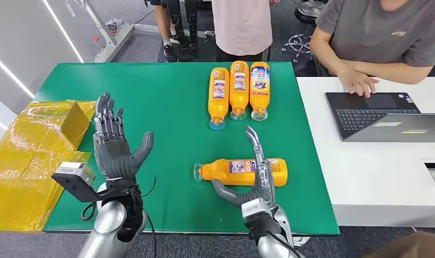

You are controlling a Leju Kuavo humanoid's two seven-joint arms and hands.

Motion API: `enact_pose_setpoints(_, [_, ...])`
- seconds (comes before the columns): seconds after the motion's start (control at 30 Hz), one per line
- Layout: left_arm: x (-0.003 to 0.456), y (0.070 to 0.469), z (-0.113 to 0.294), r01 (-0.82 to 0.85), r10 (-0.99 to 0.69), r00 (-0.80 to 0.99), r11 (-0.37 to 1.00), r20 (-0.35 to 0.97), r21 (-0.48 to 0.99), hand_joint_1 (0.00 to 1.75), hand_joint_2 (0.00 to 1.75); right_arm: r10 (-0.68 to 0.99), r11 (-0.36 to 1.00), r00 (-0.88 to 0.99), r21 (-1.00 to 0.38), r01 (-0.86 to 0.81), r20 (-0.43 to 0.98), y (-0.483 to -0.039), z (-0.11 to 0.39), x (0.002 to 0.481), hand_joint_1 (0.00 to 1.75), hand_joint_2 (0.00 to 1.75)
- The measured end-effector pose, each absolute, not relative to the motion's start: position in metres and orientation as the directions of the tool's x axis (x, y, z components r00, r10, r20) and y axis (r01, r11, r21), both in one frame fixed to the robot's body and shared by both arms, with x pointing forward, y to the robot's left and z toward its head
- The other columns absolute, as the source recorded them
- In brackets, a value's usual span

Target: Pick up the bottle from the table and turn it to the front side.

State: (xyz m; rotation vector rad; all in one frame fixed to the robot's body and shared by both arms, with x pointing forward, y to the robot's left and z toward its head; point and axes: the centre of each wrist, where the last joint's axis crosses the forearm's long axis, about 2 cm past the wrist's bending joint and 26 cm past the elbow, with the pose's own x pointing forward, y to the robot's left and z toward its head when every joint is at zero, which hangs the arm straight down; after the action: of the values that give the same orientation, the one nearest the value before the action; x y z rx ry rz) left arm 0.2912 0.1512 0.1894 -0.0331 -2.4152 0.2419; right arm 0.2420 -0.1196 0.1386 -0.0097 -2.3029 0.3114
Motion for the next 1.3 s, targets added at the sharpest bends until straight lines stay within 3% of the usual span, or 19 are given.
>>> enact_pose_setpoints(0.5, [0.291,0.151,0.189,-0.035,0.089,-0.757,0.984,0.648,-0.177,0.0,1.75,0.108,0.968,-0.684,-0.232,-0.092,0.721,-0.121,0.138,0.242,0.0,1.75])
enact_pose_setpoints(0.87, [0.294,0.15,0.189,-0.013,0.094,-0.758,0.987,0.645,-0.159,0.0,1.75,0.295,0.867,-0.732,-0.495,-0.065,0.613,-0.144,0.161,0.279,0.0,1.75])
enact_pose_setpoints(1.1, [0.294,0.148,0.189,0.056,0.131,-0.76,0.989,0.637,-0.137,0.0,1.75,0.491,0.52,-0.742,-0.837,-0.169,0.456,-0.166,0.198,0.338,0.0,1.75])
enact_pose_setpoints(1.3, [0.298,0.148,0.193,0.068,0.145,-0.763,0.987,0.63,-0.145,0.0,1.75,0.574,0.256,-0.729,-0.927,-0.273,0.373,-0.185,0.229,0.386,0.0,1.75])
